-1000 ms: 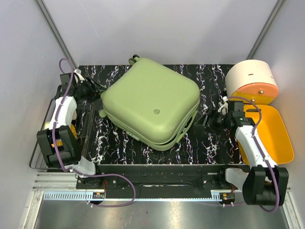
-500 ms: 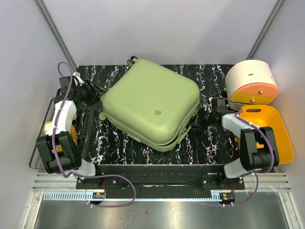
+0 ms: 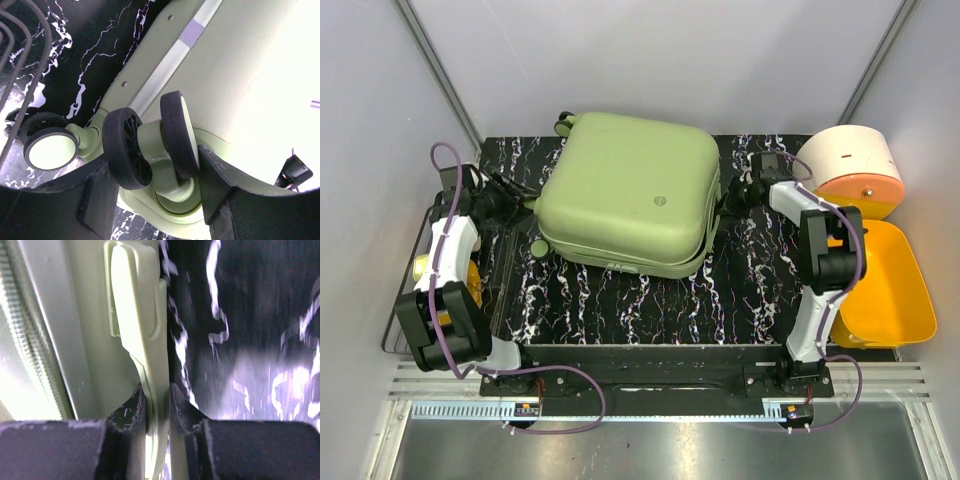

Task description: Open, take out, and arrange the luggage

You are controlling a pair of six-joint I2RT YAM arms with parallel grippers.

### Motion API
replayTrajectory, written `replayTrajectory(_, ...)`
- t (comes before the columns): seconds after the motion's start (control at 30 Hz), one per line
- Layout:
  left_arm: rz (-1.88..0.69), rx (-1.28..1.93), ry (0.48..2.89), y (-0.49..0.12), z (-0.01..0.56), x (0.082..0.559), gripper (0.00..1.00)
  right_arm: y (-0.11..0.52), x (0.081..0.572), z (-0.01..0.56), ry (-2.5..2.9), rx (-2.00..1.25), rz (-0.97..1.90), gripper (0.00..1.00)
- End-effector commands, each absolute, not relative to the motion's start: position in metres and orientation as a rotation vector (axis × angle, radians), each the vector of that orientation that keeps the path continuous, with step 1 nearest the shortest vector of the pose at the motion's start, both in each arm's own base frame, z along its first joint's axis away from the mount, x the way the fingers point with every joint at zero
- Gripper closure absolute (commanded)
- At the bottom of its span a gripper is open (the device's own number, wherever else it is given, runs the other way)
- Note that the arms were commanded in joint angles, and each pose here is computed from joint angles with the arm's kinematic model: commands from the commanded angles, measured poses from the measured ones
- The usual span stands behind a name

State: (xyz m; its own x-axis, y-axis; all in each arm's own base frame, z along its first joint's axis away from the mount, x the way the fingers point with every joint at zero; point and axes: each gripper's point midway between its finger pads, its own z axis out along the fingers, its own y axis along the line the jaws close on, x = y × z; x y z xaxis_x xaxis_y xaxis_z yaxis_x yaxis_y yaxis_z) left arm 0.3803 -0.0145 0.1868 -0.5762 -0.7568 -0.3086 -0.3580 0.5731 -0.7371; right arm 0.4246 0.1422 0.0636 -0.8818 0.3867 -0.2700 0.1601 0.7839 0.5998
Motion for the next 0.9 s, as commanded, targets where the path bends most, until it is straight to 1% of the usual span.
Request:
replayTrajectory(0.0, -0.894, -0.725, 2.187, -0.028, 0.201, 0.39, 0.93, 0.152, 0.539, 0.137, 2.194, 0.244, 0.829, 0.95)
replayTrajectory(0.07, -0.888, -0.75, 2.148, -0.021, 0.206, 0.399, 0.85, 0.156, 0.554, 0.142, 2.169, 0.236, 0.847, 0.78)
replayTrajectory(0.1, -0.899, -0.774, 2.13, -0.021, 0.209, 0.402, 0.75, 0.157, 0.558, 0.147, 2.154, 0.236, 0.852, 0.6)
replayTrajectory(0.13, -0.9, -0.77, 2.115, -0.02, 0.213, 0.404, 0.62, 0.158, 0.562, 0.155, 2.137, 0.225, 0.853, 0.52)
replayTrajectory(0.17, -0.901, -0.757, 2.095, -0.019, 0.22, 0.404, 0.57, 0.157, 0.562, 0.161, 2.123, 0.216, 0.857, 0.46)
replayTrajectory(0.2, -0.888, -0.752, 2.082, -0.017, 0.223, 0.404, 0.53, 0.156, 0.562, 0.167, 2.113, 0.198, 0.846, 0.41)
replayTrajectory(0.23, -0.881, -0.741, 2.073, -0.016, 0.226, 0.403, 0.39, 0.152, 0.562, 0.18, 2.084, 0.181, 0.836, 0.34)
replayTrajectory(0.3, -0.843, -0.699, 2.049, -0.013, 0.236, 0.397, 0.26, 0.146, 0.56, 0.194, 2.057, 0.145, 0.814, 0.29)
replayTrajectory(0.33, -0.825, -0.691, 2.045, -0.01, 0.238, 0.394, 0.13, 0.141, 0.557, 0.208, 2.031, 0.131, 0.802, 0.23)
replayTrajectory(0.4, -0.778, -0.653, 2.041, -0.005, 0.244, 0.386, 0.04, 0.137, 0.553, 0.22, 2.012, 0.081, 0.78, 0.2)
replayTrajectory(0.43, -0.747, -0.633, 2.035, 0.0, 0.251, 0.384, 0.01, 0.135, 0.548, 0.232, 1.994, 0.062, 0.772, 0.19)
replayTrajectory(0.47, -0.724, -0.619, 2.062, 0.001, 0.251, 0.376, 0.01, 0.133, 0.543, 0.237, 1.998, 0.047, 0.768, 0.15)
replayTrajectory(0.57, -0.616, -0.391, 2.115, 0.003, 0.265, 0.364, 0.01, 0.132, 0.523, 0.26, 1.973, -0.053, 0.758, 0.13)
replayTrajectory(0.63, -0.5, -0.109, 2.108, 0.007, 0.28, 0.36, 0.01, 0.133, 0.504, 0.276, 1.943, -0.154, 0.739, 0.12)
replayTrajectory(0.67, -0.478, -0.018, 2.153, 0.006, 0.274, 0.352, 0.01, 0.136, 0.494, 0.279, 1.941, -0.2, 0.757, 0.11)
replayTrajectory(0.7, -0.386, 0.263, 2.129, 0.009, 0.274, 0.349, 0.01, 0.137, 0.484, 0.278, 1.949, -0.259, 0.749, 0.08)
replayTrajectory(0.73, -0.326, 0.396, 2.109, 0.011, 0.283, 0.348, 0.01, 0.137, 0.471, 0.286, 1.939, -0.298, 0.75, 0.07)
replayTrajectory(0.77, -0.292, 0.483, 2.133, 0.014, 0.277, 0.341, 0.01, 0.143, 0.459, 0.288, 1.938, -0.355, 0.781, 0.07)
replayTrajectory(0.8, -0.191, 0.664, 2.089, 0.021, 0.278, 0.342, 0.01, 0.142, 0.445, 0.288, 1.96, -0.397, 0.78, 0.06)
replayTrajectory(0.87, -0.119, 0.838, 2.064, 0.024, 0.275, 0.337, 0.01, 0.146, 0.42, 0.277, 2.02, -0.433, 0.837, 0.05)
